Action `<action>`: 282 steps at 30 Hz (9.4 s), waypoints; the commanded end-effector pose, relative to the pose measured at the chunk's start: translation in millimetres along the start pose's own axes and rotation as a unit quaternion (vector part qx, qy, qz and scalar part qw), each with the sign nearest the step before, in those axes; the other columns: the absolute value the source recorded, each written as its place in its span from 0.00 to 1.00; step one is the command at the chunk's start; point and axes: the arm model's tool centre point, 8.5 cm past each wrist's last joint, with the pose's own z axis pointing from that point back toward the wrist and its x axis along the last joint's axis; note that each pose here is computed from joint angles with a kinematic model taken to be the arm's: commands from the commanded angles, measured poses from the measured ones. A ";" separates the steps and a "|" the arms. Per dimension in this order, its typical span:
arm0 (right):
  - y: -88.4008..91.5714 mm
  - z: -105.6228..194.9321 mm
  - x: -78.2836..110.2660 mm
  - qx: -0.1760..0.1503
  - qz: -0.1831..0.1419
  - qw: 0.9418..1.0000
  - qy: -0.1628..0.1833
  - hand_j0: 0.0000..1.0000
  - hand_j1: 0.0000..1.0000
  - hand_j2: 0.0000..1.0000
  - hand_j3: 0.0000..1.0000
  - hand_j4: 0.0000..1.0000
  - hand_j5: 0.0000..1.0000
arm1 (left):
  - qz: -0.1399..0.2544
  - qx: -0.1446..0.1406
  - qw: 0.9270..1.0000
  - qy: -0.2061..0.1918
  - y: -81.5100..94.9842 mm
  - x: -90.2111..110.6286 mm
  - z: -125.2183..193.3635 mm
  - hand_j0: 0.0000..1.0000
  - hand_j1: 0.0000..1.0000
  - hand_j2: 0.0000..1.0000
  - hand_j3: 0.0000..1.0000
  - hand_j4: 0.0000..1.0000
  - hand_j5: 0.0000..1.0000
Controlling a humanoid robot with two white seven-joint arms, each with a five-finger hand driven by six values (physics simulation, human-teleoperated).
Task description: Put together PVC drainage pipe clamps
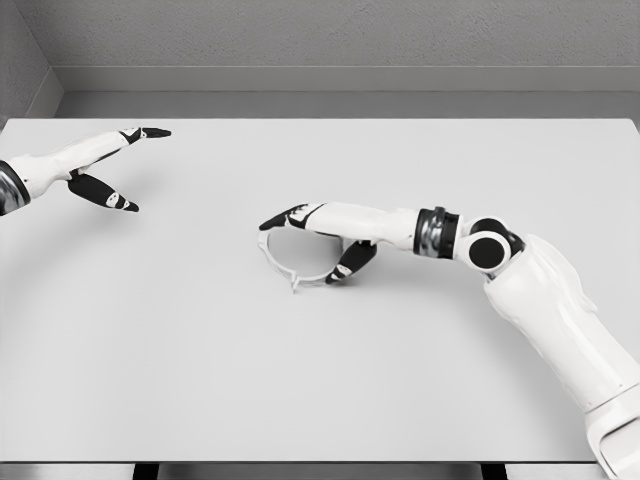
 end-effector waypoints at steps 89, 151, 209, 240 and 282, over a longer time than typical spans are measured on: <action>-91.8 196.7 -73.3 -0.184 -0.036 0.969 0.163 1.00 1.00 1.00 1.00 1.00 1.00 | -0.370 -0.118 0.918 -0.085 -24.5 224.0 -212.2 1.00 1.00 1.00 1.00 1.00 1.00; -119.7 277.1 -60.6 -0.192 0.016 0.956 0.223 1.00 1.00 1.00 1.00 1.00 1.00 | -0.404 -0.170 0.895 -0.082 -83.2 214.2 -216.8 1.00 1.00 1.00 1.00 1.00 1.00; -124.9 265.7 -51.7 -0.189 0.030 0.960 0.205 1.00 1.00 1.00 1.00 1.00 1.00 | -0.408 -0.159 0.892 -0.110 -99.6 257.8 -232.7 1.00 1.00 1.00 1.00 1.00 1.00; -128.2 266.8 -47.9 -0.189 0.038 0.960 0.204 1.00 1.00 1.00 1.00 1.00 1.00 | -0.410 -0.164 0.891 -0.102 -99.7 250.1 -231.4 1.00 1.00 1.00 1.00 1.00 1.00; -133.2 273.4 -42.0 -0.188 0.049 0.959 0.205 1.00 1.00 1.00 1.00 1.00 1.00 | -0.263 -0.052 0.956 -0.120 -17.2 130.6 -73.4 1.00 1.00 1.00 1.00 1.00 1.00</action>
